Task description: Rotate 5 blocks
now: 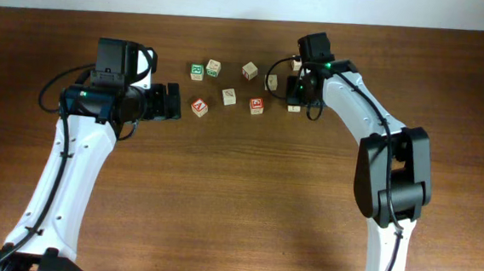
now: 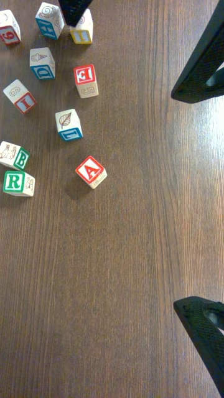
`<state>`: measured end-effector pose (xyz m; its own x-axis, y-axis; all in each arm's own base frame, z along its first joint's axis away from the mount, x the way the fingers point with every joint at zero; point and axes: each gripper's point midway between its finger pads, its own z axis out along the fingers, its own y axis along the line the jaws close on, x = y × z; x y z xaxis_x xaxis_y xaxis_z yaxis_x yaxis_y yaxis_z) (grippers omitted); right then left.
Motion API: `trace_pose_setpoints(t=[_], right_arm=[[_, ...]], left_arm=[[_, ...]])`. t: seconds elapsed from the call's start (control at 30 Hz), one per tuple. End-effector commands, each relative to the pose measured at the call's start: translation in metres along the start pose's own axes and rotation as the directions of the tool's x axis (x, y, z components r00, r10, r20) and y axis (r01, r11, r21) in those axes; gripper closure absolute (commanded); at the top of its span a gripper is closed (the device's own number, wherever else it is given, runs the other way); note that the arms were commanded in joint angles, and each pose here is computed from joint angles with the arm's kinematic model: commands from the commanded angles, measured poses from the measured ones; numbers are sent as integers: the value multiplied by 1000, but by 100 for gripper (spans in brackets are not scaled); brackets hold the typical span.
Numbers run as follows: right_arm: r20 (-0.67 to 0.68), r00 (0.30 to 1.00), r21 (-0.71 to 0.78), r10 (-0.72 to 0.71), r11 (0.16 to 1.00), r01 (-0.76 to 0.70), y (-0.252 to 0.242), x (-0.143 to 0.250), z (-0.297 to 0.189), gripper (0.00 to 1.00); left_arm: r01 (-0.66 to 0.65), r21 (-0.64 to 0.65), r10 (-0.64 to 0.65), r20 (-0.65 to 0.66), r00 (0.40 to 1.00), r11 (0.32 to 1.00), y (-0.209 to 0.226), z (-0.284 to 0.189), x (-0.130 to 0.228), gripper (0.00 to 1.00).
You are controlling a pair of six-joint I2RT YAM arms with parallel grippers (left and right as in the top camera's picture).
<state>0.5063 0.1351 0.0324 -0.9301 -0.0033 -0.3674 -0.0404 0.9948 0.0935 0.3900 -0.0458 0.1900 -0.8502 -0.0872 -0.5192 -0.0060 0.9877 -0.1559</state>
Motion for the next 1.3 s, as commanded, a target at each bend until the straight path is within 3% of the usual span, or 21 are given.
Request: trace_pose_setpoints(t=[0.0, 0.07, 0.33, 0.47, 0.63, 0.8, 0.93, 1.0, 1.13, 1.27], right_arm=[[-37, 999, -40, -6, 999, 5, 11, 9, 12, 41], [-32, 999, -32, -6, 999, 5, 10, 7, 12, 42], [-25, 1000, 5, -6, 1000, 6, 4, 6, 13, 64], [-111, 994, 20, -1, 1000, 3, -1, 27, 11, 75], [-324, 946, -10, 10, 1000, -15, 2, 78, 0, 79], [-486, 873, -10, 35, 999, -45, 2, 117, -18, 79], [-543, 839, 10, 43, 999, -45, -2, 131, -26, 77], [-544, 838, 10, 43, 999, -45, -2, 132, -26, 64], [-496, 868, -10, 24, 999, -34, 4, 108, -36, 45], [-383, 924, -56, -18, 998, -4, 16, 63, -59, 43]], left_arm=[[9, -8, -8, 17, 1000, 1000, 1, -3, -7, 2], [9, -8, -9, 17, 1000, 1000, 1, -3, -6, 2], [9, -9, -9, 12, 1000, 1000, 1, -3, -5, 1], [9, -9, -9, 8, 1000, 1000, 1, -3, -4, 0], [9, -9, -9, 8, 1000, 1000, 1, -3, -4, 0], [9, -9, -9, 9, 1000, 1000, 1, -3, -5, 1], [9, -9, -9, 10, 1000, 1000, 1, -3, -5, 1], [9, -9, -9, 12, 1000, 1000, 1, -3, -5, 1], [9, -9, -8, 13, 1000, 1000, 1, -3, -6, 1], [8, -11, -8, 16, 1000, 1000, 1, -4, -6, 1]])
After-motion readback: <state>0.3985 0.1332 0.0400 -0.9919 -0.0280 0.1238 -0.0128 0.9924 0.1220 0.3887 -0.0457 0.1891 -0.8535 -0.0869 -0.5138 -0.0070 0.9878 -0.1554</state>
